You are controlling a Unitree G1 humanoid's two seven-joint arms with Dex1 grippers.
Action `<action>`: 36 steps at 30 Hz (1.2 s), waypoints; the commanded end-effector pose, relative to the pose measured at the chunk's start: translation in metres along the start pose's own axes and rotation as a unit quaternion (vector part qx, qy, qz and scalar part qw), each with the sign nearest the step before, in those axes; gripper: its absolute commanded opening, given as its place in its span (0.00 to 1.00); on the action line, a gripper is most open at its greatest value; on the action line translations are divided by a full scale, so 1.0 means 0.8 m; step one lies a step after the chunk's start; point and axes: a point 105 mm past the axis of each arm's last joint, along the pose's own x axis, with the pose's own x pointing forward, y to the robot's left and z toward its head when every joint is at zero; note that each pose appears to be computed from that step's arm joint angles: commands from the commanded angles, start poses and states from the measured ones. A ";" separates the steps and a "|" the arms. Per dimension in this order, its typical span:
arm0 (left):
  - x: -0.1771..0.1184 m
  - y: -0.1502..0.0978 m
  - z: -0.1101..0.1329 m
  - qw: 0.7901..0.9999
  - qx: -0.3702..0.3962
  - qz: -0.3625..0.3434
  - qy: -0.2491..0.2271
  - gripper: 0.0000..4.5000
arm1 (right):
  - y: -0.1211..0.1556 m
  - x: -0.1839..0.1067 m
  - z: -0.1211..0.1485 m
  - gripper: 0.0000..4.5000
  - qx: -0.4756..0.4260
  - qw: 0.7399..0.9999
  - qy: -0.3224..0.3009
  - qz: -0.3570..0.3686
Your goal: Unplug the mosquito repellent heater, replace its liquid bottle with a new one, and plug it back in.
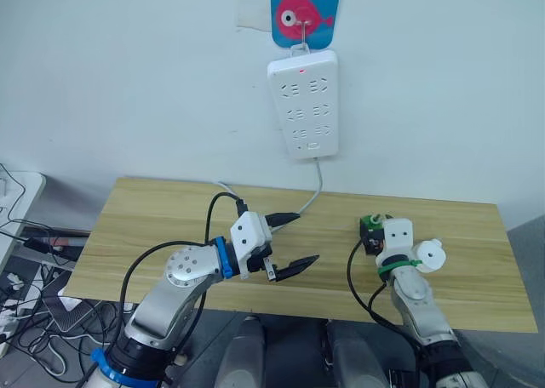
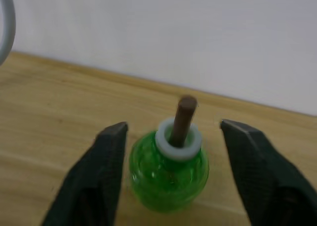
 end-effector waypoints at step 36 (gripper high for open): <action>-0.068 0.037 -0.168 0.933 -0.022 0.354 0.067 1.00 | 0.124 -0.123 0.169 0.99 -0.126 0.824 -0.013 0.553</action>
